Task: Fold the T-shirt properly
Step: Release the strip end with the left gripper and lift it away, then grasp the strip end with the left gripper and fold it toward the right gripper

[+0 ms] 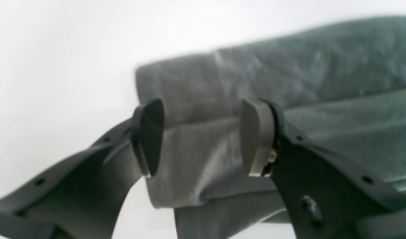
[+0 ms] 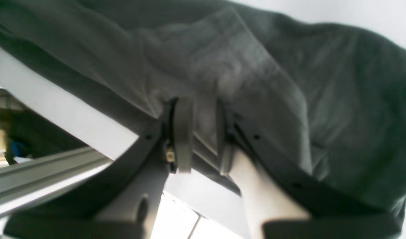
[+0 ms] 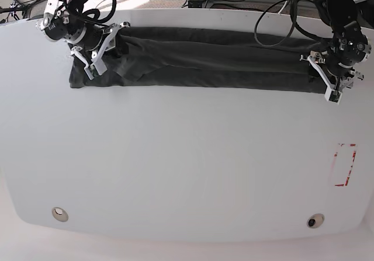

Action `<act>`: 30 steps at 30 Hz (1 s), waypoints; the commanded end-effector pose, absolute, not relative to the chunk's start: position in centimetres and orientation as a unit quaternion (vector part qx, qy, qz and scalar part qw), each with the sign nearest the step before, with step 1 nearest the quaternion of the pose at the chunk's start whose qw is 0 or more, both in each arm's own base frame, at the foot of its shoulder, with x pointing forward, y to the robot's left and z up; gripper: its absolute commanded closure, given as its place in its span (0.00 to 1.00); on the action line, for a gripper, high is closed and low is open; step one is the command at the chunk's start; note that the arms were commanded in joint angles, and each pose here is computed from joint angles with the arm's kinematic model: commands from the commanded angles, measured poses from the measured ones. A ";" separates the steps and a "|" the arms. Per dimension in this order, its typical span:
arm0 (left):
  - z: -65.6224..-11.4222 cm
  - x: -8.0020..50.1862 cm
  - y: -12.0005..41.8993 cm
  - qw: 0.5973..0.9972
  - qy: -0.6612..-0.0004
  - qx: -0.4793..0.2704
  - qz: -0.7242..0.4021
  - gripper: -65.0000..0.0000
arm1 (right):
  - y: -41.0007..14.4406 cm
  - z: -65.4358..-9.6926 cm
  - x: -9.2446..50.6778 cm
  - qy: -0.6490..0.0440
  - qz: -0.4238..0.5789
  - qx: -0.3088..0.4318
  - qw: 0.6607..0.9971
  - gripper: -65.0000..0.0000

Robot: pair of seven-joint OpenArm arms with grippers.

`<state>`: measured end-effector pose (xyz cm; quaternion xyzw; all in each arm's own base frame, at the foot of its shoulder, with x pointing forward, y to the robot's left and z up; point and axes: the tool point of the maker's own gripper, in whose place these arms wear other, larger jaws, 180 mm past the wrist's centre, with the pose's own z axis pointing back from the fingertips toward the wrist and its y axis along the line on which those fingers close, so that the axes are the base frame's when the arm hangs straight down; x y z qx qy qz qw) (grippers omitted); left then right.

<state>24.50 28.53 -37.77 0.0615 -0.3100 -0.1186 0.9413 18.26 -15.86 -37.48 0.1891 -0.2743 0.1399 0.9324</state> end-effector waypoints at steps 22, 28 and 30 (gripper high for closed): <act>-34.5 21.8 37.1 0.938 -0.342 -0.032 0.049 0.27 | -15.8 -41.7 18.3 -0.246 0.147 0.157 0.945 0.83; -36.3 21.7 36.9 0.940 -0.326 -0.075 0.064 0.27 | -15.8 -41.7 18.4 -0.248 0.145 0.158 0.945 0.83; -37.0 21.7 36.3 0.942 -0.317 -0.086 0.061 0.27 | -15.7 -41.7 18.4 -0.248 0.145 0.158 0.945 0.83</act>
